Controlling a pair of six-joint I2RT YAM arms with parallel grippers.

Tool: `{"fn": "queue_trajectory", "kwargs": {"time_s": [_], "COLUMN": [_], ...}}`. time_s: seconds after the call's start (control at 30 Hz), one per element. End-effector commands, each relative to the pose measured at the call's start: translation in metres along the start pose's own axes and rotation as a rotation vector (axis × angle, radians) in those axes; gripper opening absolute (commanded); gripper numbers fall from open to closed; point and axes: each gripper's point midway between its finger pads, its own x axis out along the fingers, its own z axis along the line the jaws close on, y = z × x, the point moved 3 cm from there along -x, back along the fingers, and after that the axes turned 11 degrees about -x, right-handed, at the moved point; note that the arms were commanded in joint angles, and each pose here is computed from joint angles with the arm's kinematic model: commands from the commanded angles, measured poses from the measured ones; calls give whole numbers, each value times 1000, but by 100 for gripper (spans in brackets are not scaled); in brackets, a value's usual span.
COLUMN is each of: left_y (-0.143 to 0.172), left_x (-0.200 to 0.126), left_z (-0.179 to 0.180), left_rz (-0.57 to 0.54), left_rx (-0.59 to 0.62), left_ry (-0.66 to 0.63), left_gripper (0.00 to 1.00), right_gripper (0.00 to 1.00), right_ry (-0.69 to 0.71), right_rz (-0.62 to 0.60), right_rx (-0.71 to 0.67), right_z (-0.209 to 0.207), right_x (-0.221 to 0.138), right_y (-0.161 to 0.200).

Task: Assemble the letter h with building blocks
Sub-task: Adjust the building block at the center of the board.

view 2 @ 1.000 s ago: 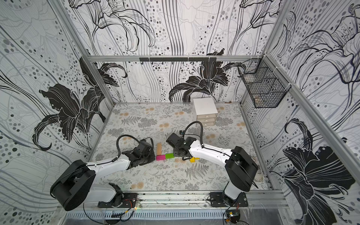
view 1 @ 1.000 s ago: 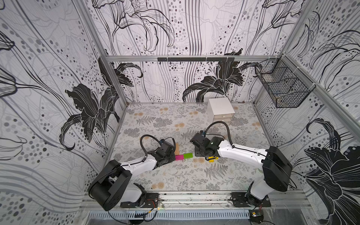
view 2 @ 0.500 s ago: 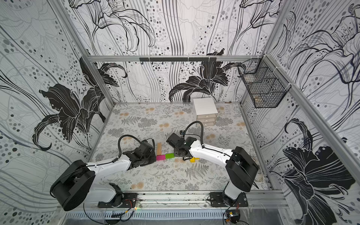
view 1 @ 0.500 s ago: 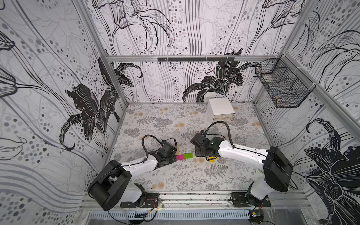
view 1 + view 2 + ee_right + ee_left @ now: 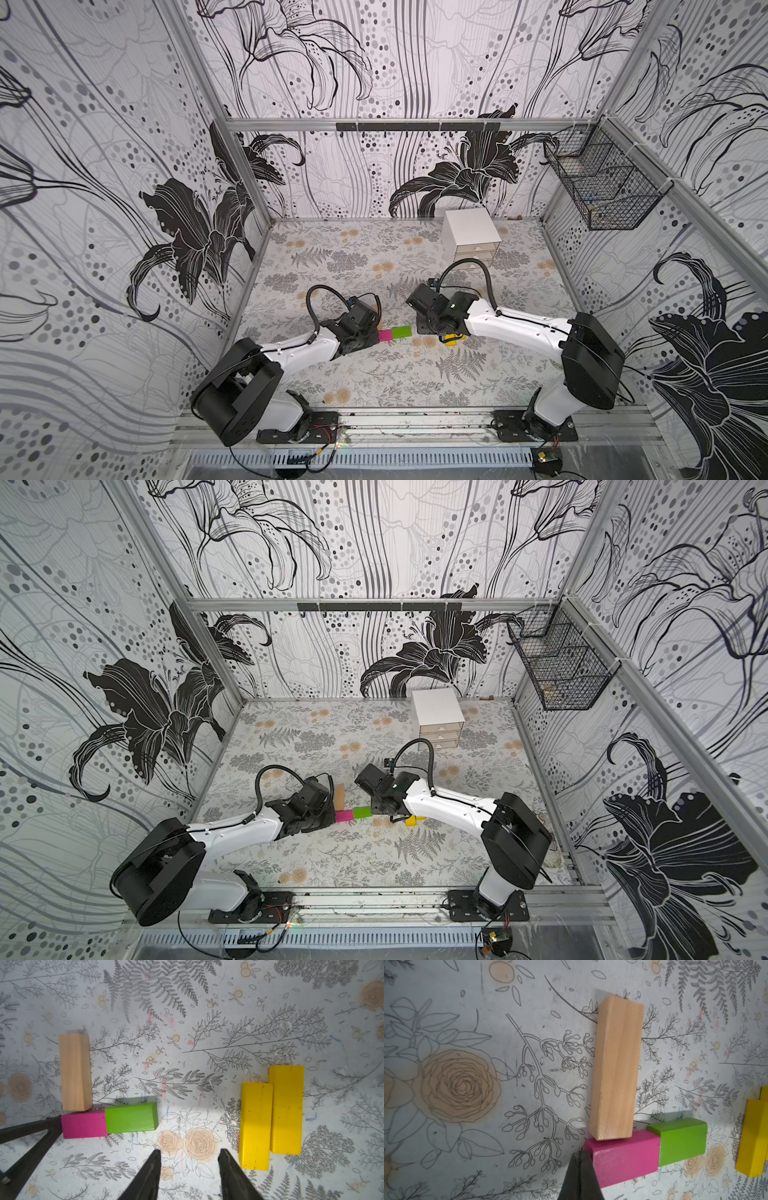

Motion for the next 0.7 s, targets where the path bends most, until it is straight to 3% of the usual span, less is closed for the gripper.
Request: {"fn": "queue_trajectory", "kwargs": {"time_s": [0.0,0.37,0.67], "left_y": [-5,-7,-11], "left_x": [0,0,-22], "left_z": [-5,-6,2], "left_rz": [-20,-29,-62], "left_rx": [13,17,33], "left_ry": [-9,-13,-32], "left_gripper": [2,1,2], "right_gripper": [48,48,49], "right_ry": [9,4,15], "right_rz": [4,8,5], "right_rx": [6,11,11], "right_z": [0,0,-7], "right_x": [-2,-1,-6], "right_y": [2,4,9]}}
